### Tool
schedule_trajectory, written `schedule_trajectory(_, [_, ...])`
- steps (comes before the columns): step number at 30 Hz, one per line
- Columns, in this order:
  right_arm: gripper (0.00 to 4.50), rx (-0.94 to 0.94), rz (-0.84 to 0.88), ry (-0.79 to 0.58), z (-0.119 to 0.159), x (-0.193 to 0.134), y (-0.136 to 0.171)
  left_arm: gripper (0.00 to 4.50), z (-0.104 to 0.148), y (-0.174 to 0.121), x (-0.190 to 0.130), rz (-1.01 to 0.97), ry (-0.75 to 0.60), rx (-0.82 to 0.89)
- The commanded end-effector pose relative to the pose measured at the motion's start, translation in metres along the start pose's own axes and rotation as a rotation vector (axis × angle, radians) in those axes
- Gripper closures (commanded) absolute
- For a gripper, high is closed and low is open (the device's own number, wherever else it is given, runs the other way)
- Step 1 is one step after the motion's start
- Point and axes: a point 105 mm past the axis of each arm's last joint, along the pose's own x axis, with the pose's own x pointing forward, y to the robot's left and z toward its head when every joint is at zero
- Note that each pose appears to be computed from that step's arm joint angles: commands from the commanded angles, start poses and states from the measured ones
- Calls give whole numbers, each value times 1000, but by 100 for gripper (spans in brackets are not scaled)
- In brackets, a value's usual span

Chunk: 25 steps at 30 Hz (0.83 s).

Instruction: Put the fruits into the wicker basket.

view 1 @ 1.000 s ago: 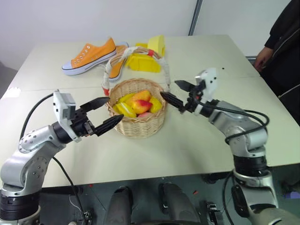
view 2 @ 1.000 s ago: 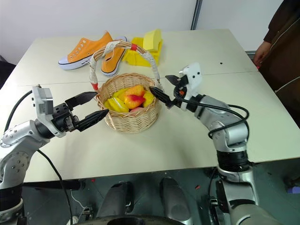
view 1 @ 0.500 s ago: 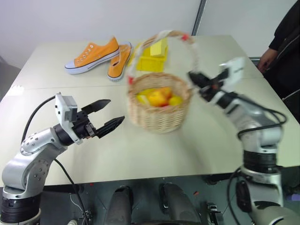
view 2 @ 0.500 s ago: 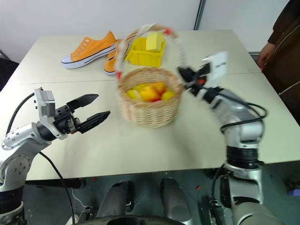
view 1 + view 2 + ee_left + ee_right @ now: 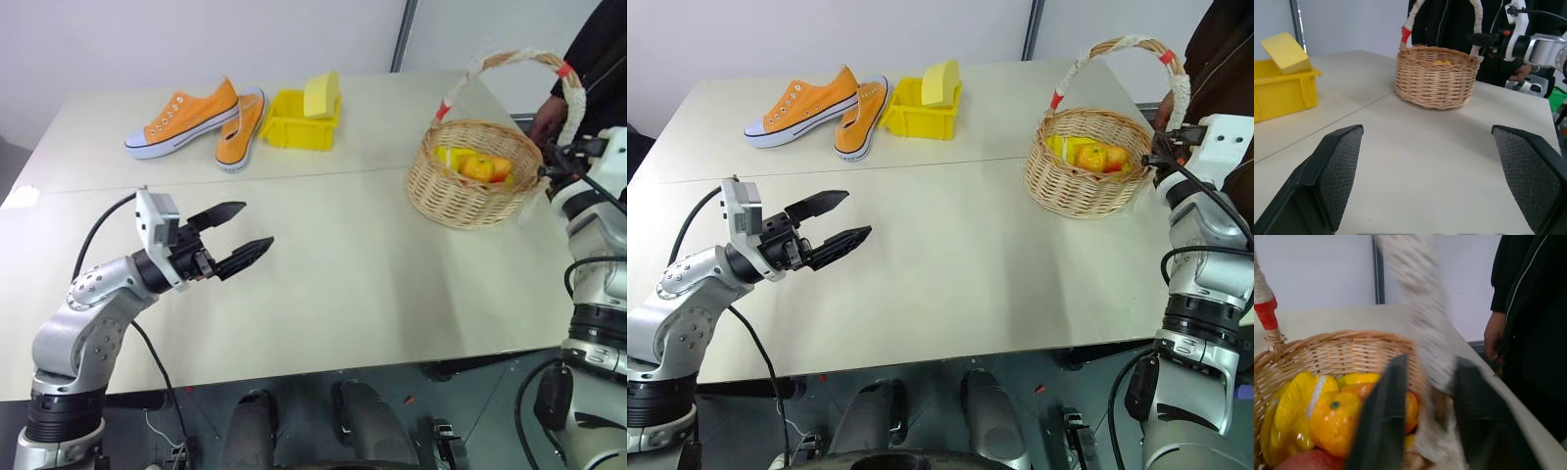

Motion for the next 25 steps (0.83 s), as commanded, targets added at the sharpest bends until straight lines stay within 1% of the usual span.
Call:
schedule_trajectory(1, [112, -33, 13, -94, 28, -10, -5, 0, 8, -2, 1, -16, -26, 34])
schedule_trajectory(2, [64, -59, 30, -86, 25, -18, -7, 0, 5, -1, -1, -1, -17, 28])
schedule_trajectory(5, [64, -91, 114, -51, 16, -41, -9, 0, -3, 10, -10, 74, 17, 4])
schedule_trajectory(8, [64, -57, 210, -7, 7, -60, -3, 0, -14, 25, -28, 179, 74, -22])
schedule_trajectory(11, [64, -56, 412, 45, -6, -81, 26, 0, -28, 38, -50, 293, 134, -33])
schedule_trajectory(14, [64, -55, 669, 114, -23, -103, 73, 0, -39, 49, -70, 420, 174, -26])
schedule_trajectory(17, [64, -44, 815, 146, -34, -114, 105, 0, -44, 53, -81, 487, 177, -18])
schedule_trajectory(20, [64, -57, 909, 160, -46, -117, 131, 0, -53, 54, -92, 541, 198, -13])
schedule_trajectory(25, [64, -54, 954, 157, -50, -110, 146, 0, -57, 50, -104, 580, 204, -11])
